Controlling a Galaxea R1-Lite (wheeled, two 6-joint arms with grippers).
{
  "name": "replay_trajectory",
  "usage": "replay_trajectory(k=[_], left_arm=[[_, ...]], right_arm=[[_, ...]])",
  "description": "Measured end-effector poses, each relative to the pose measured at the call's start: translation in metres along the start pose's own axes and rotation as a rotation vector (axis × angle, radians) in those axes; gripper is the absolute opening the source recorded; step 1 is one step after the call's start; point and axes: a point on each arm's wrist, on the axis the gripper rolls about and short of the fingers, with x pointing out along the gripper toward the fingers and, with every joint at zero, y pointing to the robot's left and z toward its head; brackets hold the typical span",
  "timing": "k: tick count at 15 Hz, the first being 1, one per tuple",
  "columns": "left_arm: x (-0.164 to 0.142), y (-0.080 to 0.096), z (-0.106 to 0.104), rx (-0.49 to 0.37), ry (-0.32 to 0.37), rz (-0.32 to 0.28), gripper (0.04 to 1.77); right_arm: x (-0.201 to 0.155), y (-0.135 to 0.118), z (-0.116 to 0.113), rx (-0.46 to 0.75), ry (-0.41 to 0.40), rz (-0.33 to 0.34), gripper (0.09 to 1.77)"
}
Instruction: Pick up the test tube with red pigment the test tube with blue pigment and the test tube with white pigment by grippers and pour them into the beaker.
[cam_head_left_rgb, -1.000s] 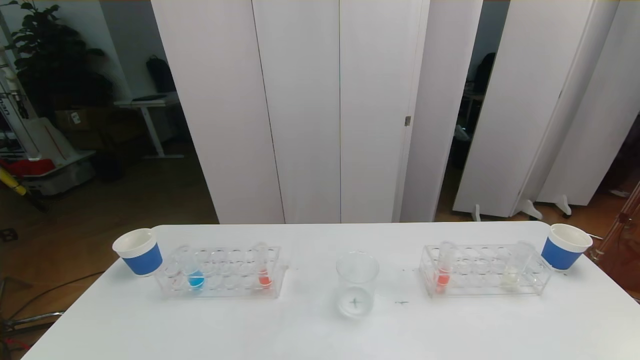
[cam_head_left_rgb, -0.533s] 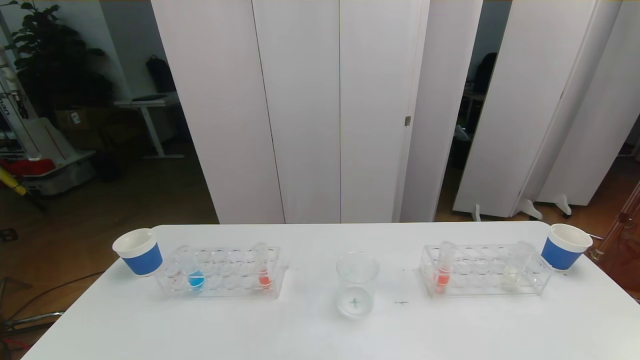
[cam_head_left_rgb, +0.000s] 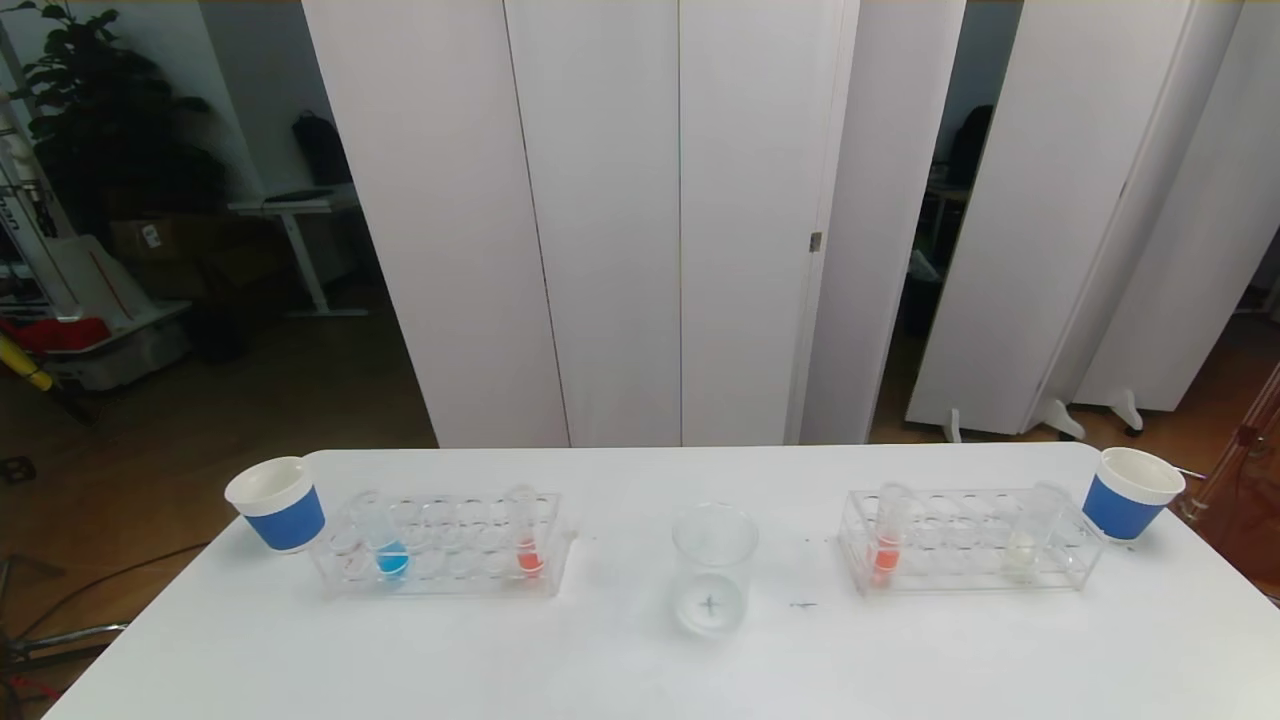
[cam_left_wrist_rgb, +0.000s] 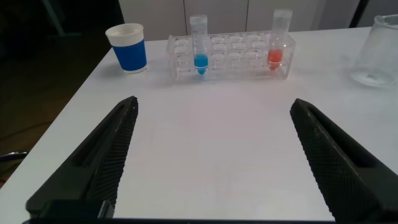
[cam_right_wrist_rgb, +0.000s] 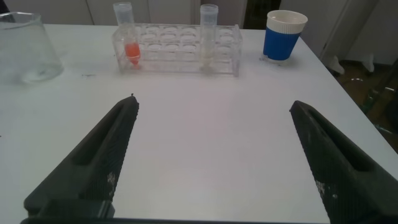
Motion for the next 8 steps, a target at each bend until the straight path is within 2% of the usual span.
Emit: replay_trajectory(k=[8], left_arm=[[0.0, 0.0, 0.0, 0.0, 0.0, 0.0, 1.75]], right_arm=[[0.0, 0.0, -0.0001, 0.0, 0.001, 0.0, 1.75]])
